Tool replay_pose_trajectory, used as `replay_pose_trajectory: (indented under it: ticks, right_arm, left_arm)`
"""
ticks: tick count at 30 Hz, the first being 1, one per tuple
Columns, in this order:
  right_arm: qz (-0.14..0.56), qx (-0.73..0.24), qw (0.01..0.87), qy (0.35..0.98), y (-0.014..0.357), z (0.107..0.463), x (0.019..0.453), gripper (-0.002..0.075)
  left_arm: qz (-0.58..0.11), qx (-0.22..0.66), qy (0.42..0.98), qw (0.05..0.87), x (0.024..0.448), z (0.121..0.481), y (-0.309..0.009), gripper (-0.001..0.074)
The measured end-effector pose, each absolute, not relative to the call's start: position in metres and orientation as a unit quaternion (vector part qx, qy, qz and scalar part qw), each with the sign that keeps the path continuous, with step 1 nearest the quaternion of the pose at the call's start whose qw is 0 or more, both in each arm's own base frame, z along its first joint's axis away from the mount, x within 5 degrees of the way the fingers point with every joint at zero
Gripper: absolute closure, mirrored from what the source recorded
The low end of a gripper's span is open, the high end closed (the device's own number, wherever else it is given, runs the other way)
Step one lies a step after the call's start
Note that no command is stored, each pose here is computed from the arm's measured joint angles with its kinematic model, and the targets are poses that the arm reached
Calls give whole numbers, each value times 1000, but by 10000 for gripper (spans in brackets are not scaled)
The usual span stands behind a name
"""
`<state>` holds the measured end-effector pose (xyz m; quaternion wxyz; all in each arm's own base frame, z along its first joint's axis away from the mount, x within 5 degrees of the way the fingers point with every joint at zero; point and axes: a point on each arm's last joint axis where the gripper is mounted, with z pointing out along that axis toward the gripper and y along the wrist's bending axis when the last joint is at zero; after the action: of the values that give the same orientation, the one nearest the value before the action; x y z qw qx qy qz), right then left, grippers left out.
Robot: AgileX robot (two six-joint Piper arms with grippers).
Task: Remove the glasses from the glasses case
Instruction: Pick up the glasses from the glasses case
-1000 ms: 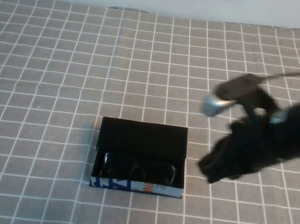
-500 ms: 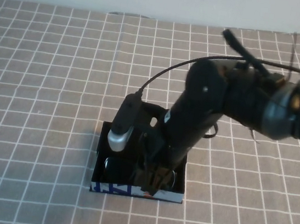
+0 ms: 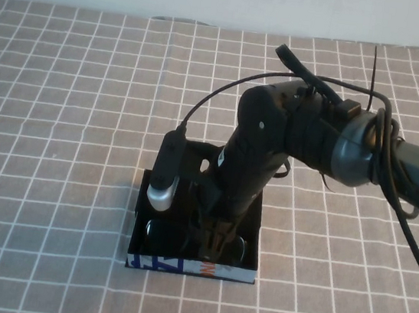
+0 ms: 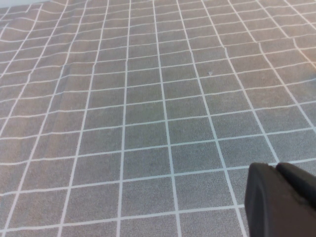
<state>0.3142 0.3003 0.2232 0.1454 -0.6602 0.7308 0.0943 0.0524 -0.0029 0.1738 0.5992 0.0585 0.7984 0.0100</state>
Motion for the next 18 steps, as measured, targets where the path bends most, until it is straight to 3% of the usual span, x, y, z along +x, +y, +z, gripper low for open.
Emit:
replay_pose_trajectory:
  ticks: [18]
  right_arm:
    - [94, -660, 152, 730, 301, 223, 315, 455]
  left_arm:
    - [10, 59, 798, 599, 52, 174, -3, 739]
